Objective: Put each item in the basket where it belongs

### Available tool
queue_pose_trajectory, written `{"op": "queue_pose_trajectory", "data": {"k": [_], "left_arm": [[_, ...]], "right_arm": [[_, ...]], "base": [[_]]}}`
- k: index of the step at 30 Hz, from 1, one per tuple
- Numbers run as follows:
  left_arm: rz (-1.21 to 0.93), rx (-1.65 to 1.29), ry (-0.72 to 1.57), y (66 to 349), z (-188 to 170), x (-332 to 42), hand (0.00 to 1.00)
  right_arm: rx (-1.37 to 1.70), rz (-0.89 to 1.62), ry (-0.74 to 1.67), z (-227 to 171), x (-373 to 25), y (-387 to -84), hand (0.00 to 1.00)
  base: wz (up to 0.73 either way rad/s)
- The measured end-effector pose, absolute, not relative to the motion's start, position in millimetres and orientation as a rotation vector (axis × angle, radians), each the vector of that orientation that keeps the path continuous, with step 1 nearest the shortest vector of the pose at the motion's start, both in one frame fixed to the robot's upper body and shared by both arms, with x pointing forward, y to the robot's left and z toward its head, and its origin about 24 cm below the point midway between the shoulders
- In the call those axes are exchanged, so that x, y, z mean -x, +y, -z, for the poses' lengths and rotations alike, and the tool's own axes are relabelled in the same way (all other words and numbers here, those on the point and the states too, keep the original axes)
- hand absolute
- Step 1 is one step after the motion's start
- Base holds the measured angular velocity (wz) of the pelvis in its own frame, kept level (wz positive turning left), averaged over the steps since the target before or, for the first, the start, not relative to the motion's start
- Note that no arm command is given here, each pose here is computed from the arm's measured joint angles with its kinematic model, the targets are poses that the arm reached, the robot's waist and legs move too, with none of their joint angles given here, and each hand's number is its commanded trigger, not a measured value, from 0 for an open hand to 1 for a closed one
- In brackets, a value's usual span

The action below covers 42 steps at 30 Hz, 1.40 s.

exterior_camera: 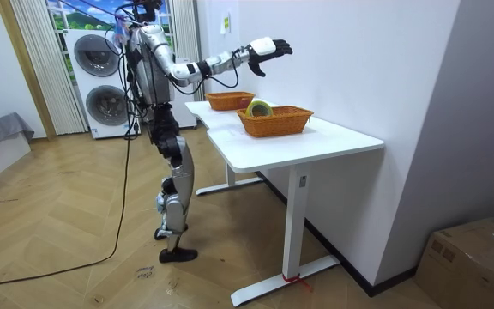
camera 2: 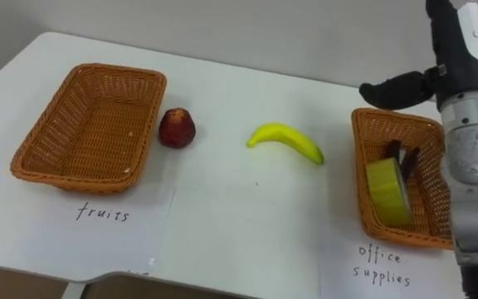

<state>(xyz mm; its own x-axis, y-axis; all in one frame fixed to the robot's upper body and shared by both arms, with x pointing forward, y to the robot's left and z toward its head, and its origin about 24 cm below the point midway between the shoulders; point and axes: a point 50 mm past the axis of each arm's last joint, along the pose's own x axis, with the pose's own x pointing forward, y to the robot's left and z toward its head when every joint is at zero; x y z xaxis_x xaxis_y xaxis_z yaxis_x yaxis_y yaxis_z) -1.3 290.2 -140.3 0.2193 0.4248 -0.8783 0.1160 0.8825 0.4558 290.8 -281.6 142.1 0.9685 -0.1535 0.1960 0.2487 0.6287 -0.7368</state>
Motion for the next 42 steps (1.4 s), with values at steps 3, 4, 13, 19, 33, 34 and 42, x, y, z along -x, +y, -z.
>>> {"op": "queue_pose_trajectory", "data": {"k": [3,4,13,19,33,34,42], "left_arm": [[-0.215,-0.478,1.344,292,139,-2,0.0],[-0.218,-0.48,1.328,293,138,-5,0.0],[-0.204,-0.532,1.243,301,131,-33,0.0],[-0.198,-0.532,1.231,299,132,-42,0.0],[-0.195,-0.55,1.184,296,131,-64,0.0],[-0.192,-0.552,1.191,296,132,-64,0.0],[-0.188,-0.544,1.206,295,134,-62,0.0]], "right_arm": [[0.864,0.223,-0.108,-140,-291,-281,0.0],[0.864,0.216,-0.103,-138,-293,-280,0.0],[0.902,0.127,-0.01,-115,-313,-267,0.0],[0.816,0.125,0.069,-96,-315,-272,0.0],[0.876,0.108,0.148,-85,-334,-268,0.0],[0.883,0.1,0.15,-84,-335,-266,0.0],[0.892,0.093,0.14,-86,-338,-263,0.0]], "base": [[0.0],[0.04],[0.11],[0.12],[0.02],[0.0],[0.0]]}}
